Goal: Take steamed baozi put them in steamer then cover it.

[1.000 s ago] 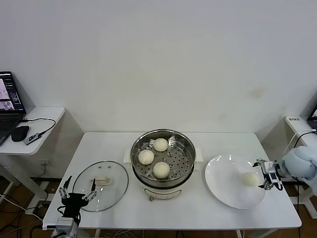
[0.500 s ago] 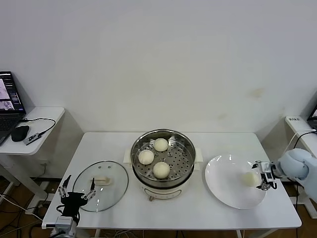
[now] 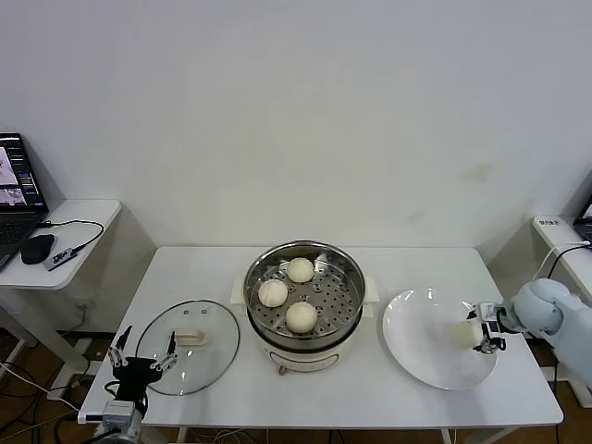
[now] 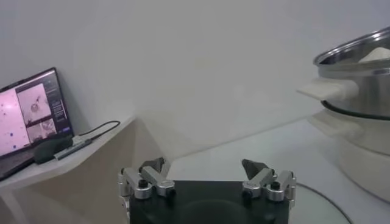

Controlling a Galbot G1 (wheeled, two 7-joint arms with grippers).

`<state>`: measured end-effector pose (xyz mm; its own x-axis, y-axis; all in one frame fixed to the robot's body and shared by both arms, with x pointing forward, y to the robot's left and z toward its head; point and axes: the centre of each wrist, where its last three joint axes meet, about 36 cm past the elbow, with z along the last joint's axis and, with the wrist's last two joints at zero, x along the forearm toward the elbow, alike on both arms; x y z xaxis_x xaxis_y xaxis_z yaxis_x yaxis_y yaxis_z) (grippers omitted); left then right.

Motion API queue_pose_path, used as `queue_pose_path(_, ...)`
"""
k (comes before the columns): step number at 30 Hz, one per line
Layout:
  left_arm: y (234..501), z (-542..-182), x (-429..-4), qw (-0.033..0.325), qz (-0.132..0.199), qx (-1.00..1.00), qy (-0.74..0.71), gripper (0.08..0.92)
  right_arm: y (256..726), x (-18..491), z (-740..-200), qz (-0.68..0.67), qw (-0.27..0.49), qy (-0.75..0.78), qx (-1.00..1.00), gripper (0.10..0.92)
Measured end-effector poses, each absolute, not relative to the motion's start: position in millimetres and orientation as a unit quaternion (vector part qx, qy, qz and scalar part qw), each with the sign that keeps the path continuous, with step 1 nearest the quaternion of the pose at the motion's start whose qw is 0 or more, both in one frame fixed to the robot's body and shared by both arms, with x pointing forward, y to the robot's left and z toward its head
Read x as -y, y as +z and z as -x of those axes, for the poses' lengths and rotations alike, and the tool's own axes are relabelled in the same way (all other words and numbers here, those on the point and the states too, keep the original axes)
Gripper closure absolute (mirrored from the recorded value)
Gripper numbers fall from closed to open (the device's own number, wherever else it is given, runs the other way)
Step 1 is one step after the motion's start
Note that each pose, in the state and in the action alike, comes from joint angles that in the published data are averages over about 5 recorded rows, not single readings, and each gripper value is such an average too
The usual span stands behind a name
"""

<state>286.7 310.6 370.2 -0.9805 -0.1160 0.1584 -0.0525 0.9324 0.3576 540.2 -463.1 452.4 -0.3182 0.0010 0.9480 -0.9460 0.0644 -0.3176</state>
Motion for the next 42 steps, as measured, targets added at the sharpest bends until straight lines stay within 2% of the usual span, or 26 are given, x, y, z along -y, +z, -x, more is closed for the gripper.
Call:
queue_pose_path(14,366.9,-291.4,-314.9,0.091,-0.043,0.979,-0.178,0.177,452.4,462.6,-542.9,-0.401,0.439,0.55,0.587,0.453)
queue_pose_path(21,366.0,-294.5,-316.6,0.092,-0.041,0.979,-0.177,0.177,470.2,462.0,-544.6,-0.4,0.439,0.547,0.591,0.47)
queue_pose_path(32,364.2,-298.9,-311.9,0.09,-0.036,0.98,-0.171,0.177,542.2,452.1,-550.5,-0.386,0.403,0.548,0.623,0.463)
queue_pose_path(42,365.5,-296.1,-308.3,0.089,-0.035,0.981,-0.169,0.177,624.3,403.6,-557.3,-0.386,0.332,0.537,0.673,0.459)
